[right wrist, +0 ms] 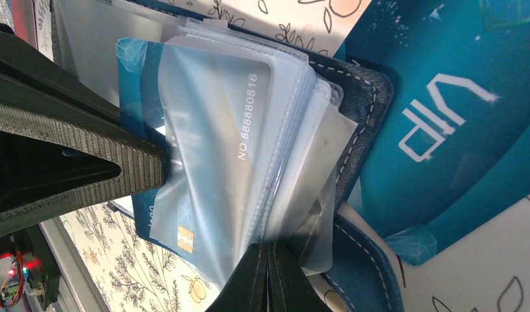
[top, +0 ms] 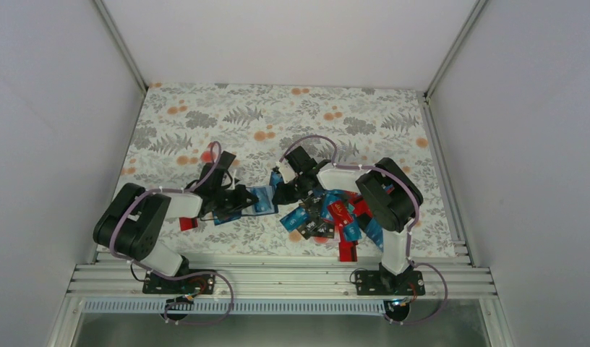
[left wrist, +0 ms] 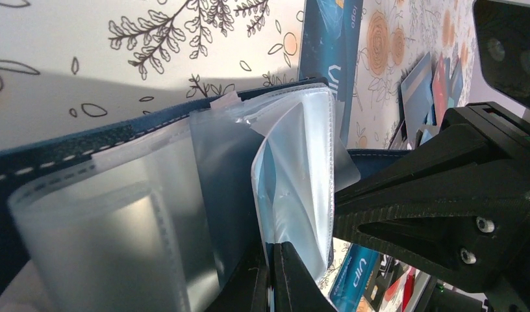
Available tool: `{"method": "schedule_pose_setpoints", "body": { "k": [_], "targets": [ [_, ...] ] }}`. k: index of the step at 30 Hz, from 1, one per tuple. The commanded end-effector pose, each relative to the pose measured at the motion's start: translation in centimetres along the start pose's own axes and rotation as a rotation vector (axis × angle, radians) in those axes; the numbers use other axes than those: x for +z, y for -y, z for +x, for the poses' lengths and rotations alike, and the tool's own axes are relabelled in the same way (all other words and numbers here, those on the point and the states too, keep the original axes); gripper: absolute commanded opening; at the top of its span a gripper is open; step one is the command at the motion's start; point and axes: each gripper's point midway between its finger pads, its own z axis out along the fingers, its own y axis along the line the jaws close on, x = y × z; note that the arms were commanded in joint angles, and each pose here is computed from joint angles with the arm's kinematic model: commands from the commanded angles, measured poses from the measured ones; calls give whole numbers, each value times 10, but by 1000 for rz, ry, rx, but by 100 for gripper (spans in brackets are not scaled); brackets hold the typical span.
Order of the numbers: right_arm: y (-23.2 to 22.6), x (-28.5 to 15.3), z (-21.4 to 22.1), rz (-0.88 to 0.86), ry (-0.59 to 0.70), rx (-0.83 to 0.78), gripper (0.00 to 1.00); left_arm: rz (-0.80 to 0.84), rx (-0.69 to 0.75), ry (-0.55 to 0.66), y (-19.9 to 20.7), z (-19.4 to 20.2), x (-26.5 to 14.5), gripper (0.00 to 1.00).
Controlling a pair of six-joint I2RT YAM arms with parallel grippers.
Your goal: Put the credit cards into the card holder
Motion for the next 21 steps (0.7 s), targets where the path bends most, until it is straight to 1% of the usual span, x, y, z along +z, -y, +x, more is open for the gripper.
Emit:
{"method": "schedule_pose_setpoints", "body": {
  "k": [1, 21],
  "targets": [
    [34, 21, 28, 105, -88, 46, 4, -51, 26, -57, -16, 12, 6, 2],
    [36, 21, 31, 113, -95, 47, 4, -45, 149, -156, -14, 12, 15, 2]
  ]
}}
